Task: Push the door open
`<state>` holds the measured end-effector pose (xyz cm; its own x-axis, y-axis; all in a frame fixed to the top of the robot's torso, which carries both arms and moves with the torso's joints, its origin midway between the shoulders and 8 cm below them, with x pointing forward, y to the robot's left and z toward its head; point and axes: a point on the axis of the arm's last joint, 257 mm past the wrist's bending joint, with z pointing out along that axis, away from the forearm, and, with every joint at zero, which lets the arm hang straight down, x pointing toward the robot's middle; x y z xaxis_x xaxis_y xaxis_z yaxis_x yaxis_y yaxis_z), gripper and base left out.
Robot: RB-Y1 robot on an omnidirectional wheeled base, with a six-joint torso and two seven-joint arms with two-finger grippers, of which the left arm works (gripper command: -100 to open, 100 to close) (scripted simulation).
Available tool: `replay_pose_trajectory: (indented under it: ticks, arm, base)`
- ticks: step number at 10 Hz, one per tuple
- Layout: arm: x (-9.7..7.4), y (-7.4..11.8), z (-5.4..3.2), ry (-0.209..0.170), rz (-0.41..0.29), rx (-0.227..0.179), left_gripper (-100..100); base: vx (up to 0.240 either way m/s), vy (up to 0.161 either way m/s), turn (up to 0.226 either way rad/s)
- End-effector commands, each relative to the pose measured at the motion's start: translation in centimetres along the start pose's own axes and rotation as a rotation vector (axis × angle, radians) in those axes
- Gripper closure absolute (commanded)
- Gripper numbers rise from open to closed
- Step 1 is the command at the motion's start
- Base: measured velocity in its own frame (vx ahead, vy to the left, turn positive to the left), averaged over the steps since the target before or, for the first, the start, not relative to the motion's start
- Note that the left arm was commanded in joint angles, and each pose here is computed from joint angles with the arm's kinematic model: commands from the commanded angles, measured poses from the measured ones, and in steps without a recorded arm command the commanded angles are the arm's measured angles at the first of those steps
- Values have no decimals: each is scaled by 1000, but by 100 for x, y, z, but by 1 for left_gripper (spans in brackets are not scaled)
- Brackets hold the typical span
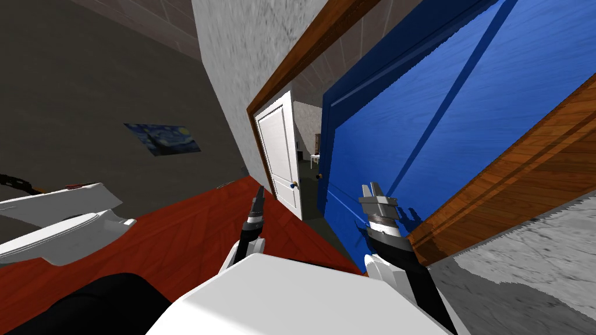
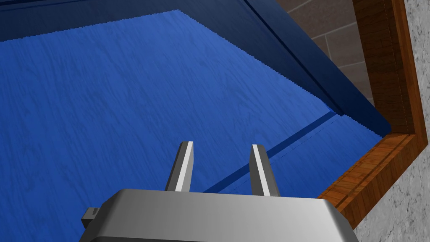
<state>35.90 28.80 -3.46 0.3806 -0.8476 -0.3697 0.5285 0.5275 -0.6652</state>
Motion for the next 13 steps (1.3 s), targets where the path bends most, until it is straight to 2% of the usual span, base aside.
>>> replay_pose_trajectory:
  ticks: [1, 2, 3, 4, 6, 7, 9, 10, 11, 12, 13]
  arm:
    - [88, 153, -28, 25, 57, -20, -100]
    - [93, 165, -33, 26, 57, -23, -100]
    - [150, 271, -64, 47, 108, -34, -100]
    - [161, 297, -78, 49, 108, -40, -100]
    - [273, 506, -145, 91, 207, -60, -100]
    - [295, 562, -178, 97, 209, -73, -100]
    - [395, 748, -240, 139, 308, -85, -100]
    - [428, 832, -297, 150, 311, -105, -100]
    - [487, 946, -348, 175, 363, -115, -100]
    - [495, 967, -364, 177, 362, -120, -100]
    - [553, 1081, -419, 203, 412, -130, -100]
  base:
    - [52, 51, -95]
    - [37, 51, -66]
    - [30, 70, -132]
    - [27, 60, -60]
    - [57, 68, -158]
    - [51, 69, -76]
    - [61, 82, -145]
    - [41, 83, -97]
    - [28, 80, -151]
    - [26, 62, -58]
    - [38, 62, -104]
